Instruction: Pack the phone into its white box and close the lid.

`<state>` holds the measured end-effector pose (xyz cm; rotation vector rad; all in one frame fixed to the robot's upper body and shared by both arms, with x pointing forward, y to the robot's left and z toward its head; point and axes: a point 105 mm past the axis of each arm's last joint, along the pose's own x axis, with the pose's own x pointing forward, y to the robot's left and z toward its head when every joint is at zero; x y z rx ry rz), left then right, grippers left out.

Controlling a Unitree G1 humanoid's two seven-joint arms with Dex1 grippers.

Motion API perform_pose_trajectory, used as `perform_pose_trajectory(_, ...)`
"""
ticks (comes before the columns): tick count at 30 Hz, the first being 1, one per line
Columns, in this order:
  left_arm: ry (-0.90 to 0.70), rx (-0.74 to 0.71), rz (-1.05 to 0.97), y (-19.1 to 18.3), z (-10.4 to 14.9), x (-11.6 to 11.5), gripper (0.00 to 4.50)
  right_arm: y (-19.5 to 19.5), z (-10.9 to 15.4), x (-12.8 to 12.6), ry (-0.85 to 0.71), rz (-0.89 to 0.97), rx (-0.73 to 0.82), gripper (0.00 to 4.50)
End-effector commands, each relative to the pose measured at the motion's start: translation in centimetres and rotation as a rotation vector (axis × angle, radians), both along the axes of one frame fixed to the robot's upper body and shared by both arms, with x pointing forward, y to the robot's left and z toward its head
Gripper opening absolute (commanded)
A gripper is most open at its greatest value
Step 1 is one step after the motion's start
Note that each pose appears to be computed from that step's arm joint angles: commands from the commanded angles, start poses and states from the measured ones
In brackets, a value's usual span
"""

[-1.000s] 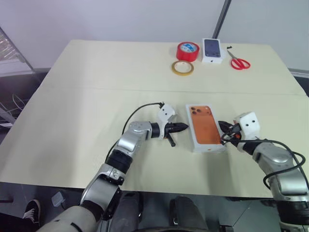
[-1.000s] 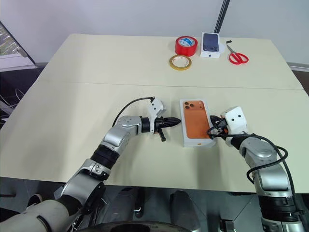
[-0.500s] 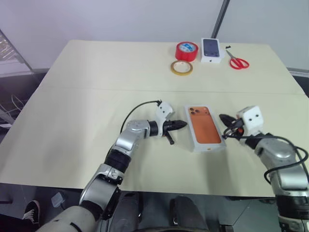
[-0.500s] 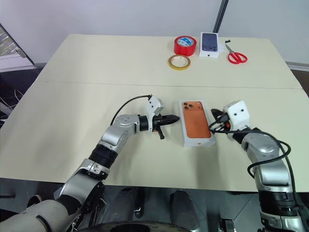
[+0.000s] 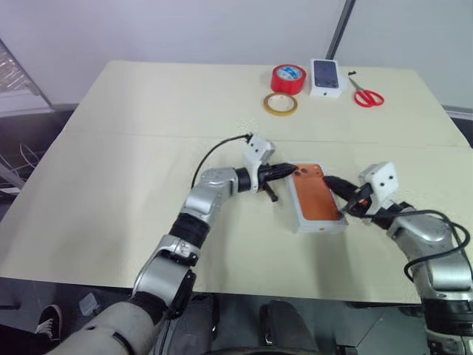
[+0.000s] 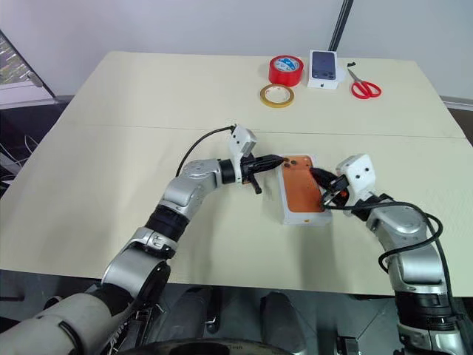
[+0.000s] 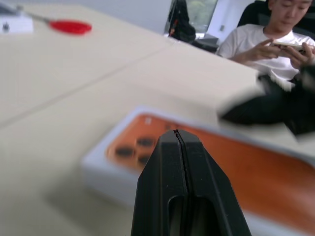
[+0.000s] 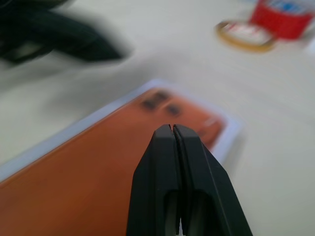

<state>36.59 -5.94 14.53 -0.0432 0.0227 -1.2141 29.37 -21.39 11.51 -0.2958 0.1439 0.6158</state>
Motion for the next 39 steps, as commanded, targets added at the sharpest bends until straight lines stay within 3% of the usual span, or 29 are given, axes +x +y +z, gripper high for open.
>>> perform_pose_trajectory(1,-0.015,0.017,-0.013,-0.8,-0.4,-0.2,0.0,0.9,-1.5,-2.3,0.091,0.106,-0.066,0.06)
perform_pose_trajectory(5,0.022,0.109,-0.029,-1.0,-3.2,-0.8,0.0,1.8,-2.3,-3.5,0.126,0.159,-0.081,0.06)
perform_pose_trajectory(8,0.043,0.218,-0.02,-0.4,-5.7,-0.9,0.0,1.6,-2.6,-2.9,0.095,0.129,-0.142,0.06)
perform_pose_trajectory(12,0.027,0.233,-0.025,0.0,-6.0,-1.0,0.0,1.7,-2.7,-2.7,0.106,0.126,-0.132,0.06)
perform_pose_trajectory(17,0.062,0.169,0.012,1.4,-4.8,-0.1,0.0,1.5,-1.0,-1.1,0.053,0.061,-0.048,0.06)
perform_pose_trajectory(21,-0.01,0.034,0.029,4.5,-1.1,0.1,1.21,1.8,2.2,-0.1,-0.002,0.072,0.143,1.28)
perform_pose_trajectory(24,-0.123,0.037,0.11,8.9,1.1,0.4,2.84,1.4,3.8,0.3,-0.042,0.082,0.178,2.94)
perform_pose_trajectory(27,-0.123,0.047,0.178,13.9,2.2,0.1,4.31,0.6,4.4,0.6,-0.06,0.095,0.143,4.44)
perform_pose_trajectory(32,-0.122,0.097,0.263,19.5,2.2,-1.5,4.31,-0.9,4.8,0.6,-0.047,0.132,0.125,4.44)
perform_pose_trajectory(35,-0.038,0.131,0.324,23.5,0.4,-3.4,4.31,-1.9,4.4,0.7,-0.025,0.149,0.072,4.44)
perform_pose_trajectory(39,0.018,0.16,0.383,25.7,-0.5,-4.8,4.31,-3.3,4.1,0.8,-0.003,0.153,0.047,4.44)
